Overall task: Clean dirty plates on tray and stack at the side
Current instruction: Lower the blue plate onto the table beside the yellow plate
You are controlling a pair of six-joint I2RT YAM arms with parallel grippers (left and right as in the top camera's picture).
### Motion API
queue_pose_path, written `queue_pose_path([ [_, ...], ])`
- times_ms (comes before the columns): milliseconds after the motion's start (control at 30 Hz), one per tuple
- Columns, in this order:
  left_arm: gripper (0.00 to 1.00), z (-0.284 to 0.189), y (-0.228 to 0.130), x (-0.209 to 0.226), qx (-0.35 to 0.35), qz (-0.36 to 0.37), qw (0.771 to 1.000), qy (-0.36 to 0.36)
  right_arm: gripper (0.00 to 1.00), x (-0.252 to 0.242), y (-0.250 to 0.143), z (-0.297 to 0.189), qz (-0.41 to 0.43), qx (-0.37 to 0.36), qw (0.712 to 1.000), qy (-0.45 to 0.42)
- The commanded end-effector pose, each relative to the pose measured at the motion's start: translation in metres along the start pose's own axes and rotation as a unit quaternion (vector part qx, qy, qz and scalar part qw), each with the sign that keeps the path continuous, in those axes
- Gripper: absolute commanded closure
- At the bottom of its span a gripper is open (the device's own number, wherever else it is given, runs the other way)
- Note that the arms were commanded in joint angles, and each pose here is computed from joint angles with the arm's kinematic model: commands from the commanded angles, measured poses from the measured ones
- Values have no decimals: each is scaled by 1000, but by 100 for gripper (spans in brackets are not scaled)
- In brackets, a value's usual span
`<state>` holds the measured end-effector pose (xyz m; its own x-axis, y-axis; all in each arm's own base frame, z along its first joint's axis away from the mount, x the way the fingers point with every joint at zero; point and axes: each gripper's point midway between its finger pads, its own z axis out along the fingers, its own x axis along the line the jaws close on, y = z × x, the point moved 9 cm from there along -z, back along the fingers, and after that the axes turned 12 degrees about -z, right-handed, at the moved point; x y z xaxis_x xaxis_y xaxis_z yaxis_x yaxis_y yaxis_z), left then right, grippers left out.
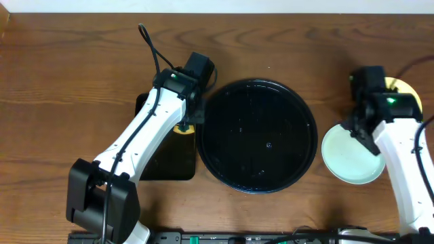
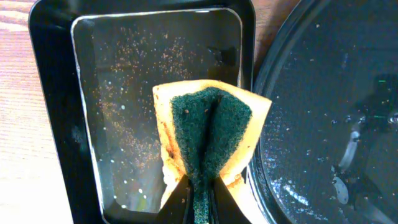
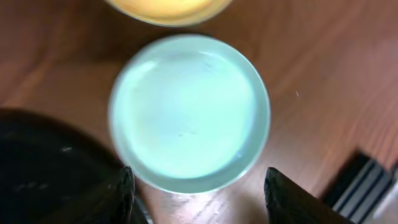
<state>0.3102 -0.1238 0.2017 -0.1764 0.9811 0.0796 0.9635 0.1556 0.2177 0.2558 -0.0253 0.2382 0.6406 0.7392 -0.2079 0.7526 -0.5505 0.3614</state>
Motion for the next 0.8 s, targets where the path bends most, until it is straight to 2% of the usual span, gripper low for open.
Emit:
queue_pose_path([
  [0,92,2,0,3,3,6,1000,5,36,-19,-18,32,54,75,996,-5],
  [300,92,2,0,3,3,6,1000,5,34,-24,-70,101,83,155,984,15],
  [600,92,2,0,3,3,6,1000,5,33,-40,-75,119,111,173,978,21],
  [733,92,2,-2,0,14,10,1000,-13,39,-44,-69,124,118,173,977,49],
  [767,92,2,-2,0,15,10,1000,-14,44,-45,-69,125,123,174,975,55],
])
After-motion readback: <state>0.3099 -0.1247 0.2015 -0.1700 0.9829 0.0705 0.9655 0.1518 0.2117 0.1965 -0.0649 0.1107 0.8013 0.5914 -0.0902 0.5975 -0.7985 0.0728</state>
